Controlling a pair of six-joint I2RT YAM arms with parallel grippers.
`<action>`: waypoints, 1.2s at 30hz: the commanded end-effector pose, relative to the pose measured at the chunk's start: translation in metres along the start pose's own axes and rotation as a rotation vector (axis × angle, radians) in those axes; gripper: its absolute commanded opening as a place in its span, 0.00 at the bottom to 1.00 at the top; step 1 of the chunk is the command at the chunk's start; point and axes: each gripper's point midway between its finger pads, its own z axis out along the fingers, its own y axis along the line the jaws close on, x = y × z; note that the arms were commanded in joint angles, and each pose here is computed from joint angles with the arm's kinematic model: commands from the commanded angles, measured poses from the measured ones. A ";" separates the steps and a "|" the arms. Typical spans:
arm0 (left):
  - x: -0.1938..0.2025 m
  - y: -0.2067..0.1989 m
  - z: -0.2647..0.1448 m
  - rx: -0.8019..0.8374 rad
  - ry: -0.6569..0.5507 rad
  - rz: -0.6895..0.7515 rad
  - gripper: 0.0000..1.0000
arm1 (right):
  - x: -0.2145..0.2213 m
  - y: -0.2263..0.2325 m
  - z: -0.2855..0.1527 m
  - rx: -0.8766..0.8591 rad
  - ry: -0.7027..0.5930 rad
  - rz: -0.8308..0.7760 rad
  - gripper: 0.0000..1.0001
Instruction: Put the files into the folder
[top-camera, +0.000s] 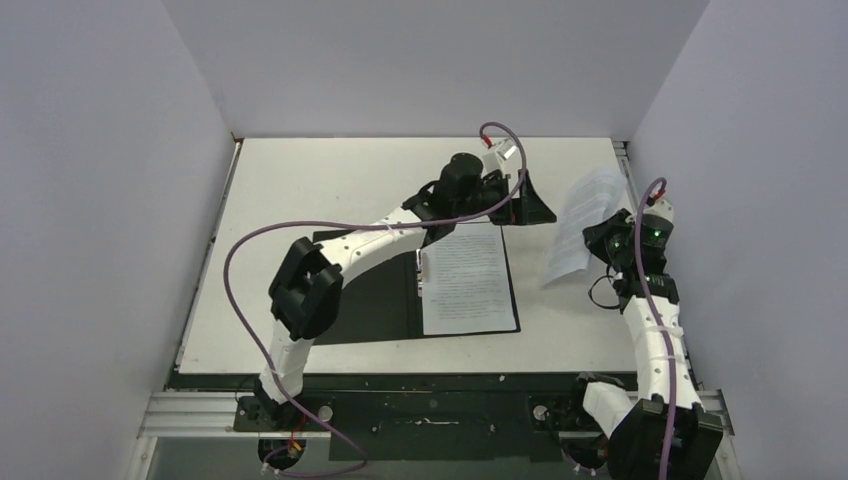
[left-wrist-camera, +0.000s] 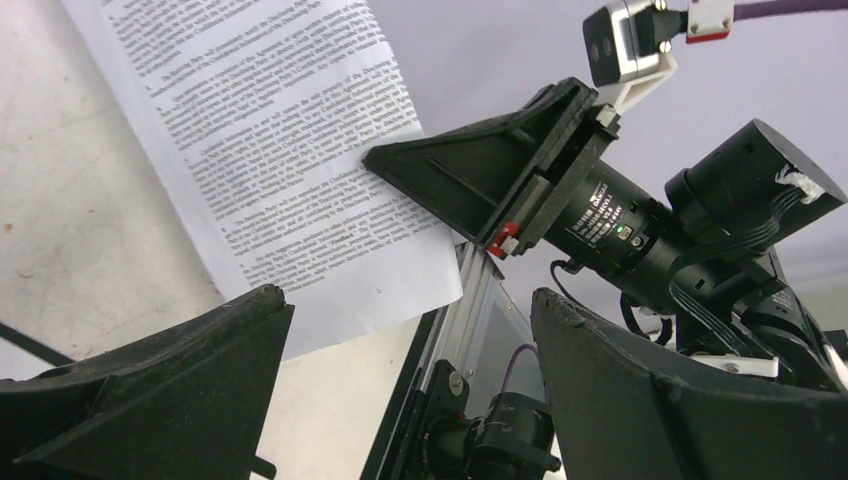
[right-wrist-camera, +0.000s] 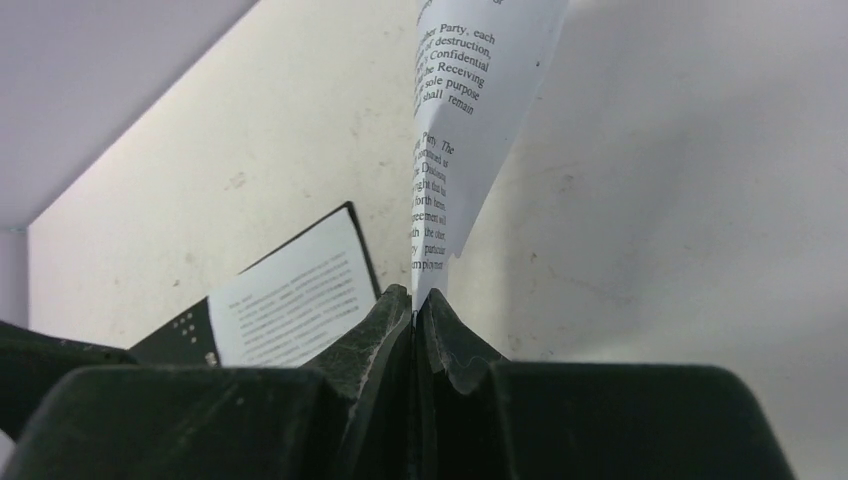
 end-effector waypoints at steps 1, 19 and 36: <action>-0.022 -0.002 -0.029 -0.038 -0.072 0.034 0.90 | -0.030 0.045 -0.020 -0.179 -0.075 0.018 0.05; -0.026 0.008 -0.145 0.138 -0.255 -0.151 0.90 | -0.031 0.181 -0.077 -0.754 0.025 0.054 0.05; -0.018 0.011 -0.201 0.144 -0.395 -0.166 0.90 | 0.019 0.265 -0.124 -1.021 0.167 0.067 0.05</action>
